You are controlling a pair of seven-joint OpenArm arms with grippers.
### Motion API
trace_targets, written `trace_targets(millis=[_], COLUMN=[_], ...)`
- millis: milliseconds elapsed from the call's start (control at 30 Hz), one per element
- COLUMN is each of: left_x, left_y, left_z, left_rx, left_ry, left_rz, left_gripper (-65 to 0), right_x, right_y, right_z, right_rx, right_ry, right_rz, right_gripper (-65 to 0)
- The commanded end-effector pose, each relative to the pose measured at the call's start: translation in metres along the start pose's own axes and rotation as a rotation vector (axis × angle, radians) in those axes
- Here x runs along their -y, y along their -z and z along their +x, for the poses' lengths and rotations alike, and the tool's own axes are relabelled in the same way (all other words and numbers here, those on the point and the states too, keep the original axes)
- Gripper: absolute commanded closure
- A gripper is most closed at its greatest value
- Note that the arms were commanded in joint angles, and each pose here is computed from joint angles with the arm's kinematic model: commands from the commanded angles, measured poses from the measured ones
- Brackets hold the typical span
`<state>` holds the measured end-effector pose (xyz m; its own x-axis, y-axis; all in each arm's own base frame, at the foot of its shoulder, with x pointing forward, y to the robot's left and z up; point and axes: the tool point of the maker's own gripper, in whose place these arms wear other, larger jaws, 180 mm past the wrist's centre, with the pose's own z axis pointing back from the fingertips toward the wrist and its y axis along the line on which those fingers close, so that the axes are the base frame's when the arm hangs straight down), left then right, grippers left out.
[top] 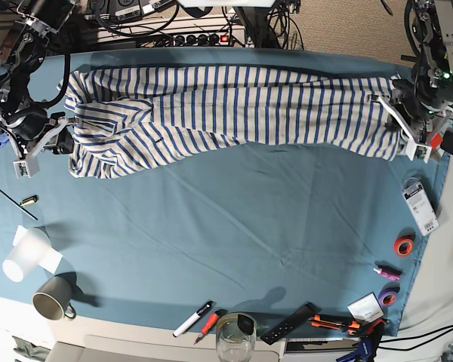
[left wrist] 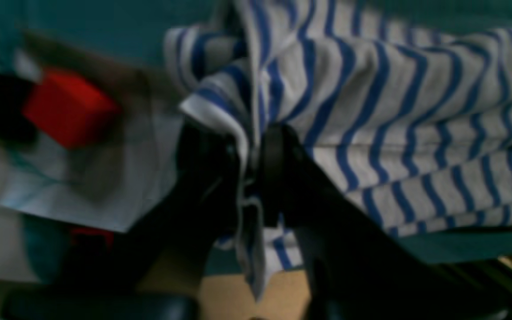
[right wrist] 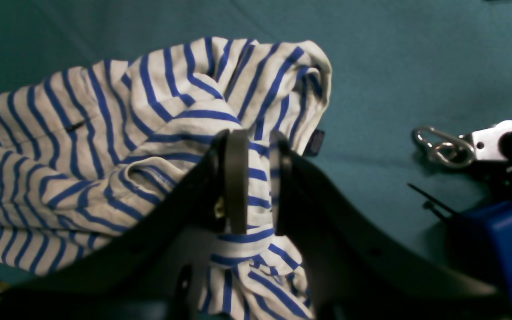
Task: Fold the T-shirt properly
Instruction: 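Carry the strip end with the left gripper toward the right gripper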
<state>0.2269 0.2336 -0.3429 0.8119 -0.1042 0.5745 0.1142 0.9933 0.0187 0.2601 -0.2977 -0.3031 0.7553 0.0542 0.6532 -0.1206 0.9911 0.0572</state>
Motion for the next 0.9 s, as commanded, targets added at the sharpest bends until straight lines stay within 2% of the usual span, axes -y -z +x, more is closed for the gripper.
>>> trace_targets(millis=[0,100,300,400,567,700,800,867], left_x=[-0.003,0.014,0.092,0.126,0.159,0.191,0.212,0.219], left_y=[-0.009,-0.02,-0.057,-0.079,-0.091,-0.086,-0.082,-0.079], left_z=[0.016,0.029,0.041,0.048,0.06,0.061,0.061,0.066], left_rx=[0.054,0.108,0.254,0.347,0.448,0.451,0.455,0.465], left_ry=[0.026,0.081,0.217,0.221,0.201,0.279,0.35,0.344], left_rz=[0.016,-0.04,-0.374,-0.501,-0.6,-0.644,-0.654,-0.631], left_gripper=[0.0,0.0,0.0,0.0,0.0,0.0,0.0,0.0], right_x=[0.003,0.003,0.003,0.003,-0.003,-0.012,-0.016,-0.013], right_y=[-0.007,-0.007,-0.007,-0.007,-0.002,0.003,0.006,0.006], right_z=[0.016,0.017,0.02,0.02,0.016,0.015,0.012,0.011], right_rx=[0.053,0.055,0.072,0.074,0.08,0.101,0.098,0.09], right_ry=[-0.025,-0.024,-0.024,-0.024,-0.002,0.028,0.039,0.035], right_rz=[-0.01,-0.01,-0.01,-0.01,-0.001,0.023,0.029,0.016], right_gripper=[-9.6,-9.6,-9.6,-9.6,-9.6,-9.6,-9.6,-9.6])
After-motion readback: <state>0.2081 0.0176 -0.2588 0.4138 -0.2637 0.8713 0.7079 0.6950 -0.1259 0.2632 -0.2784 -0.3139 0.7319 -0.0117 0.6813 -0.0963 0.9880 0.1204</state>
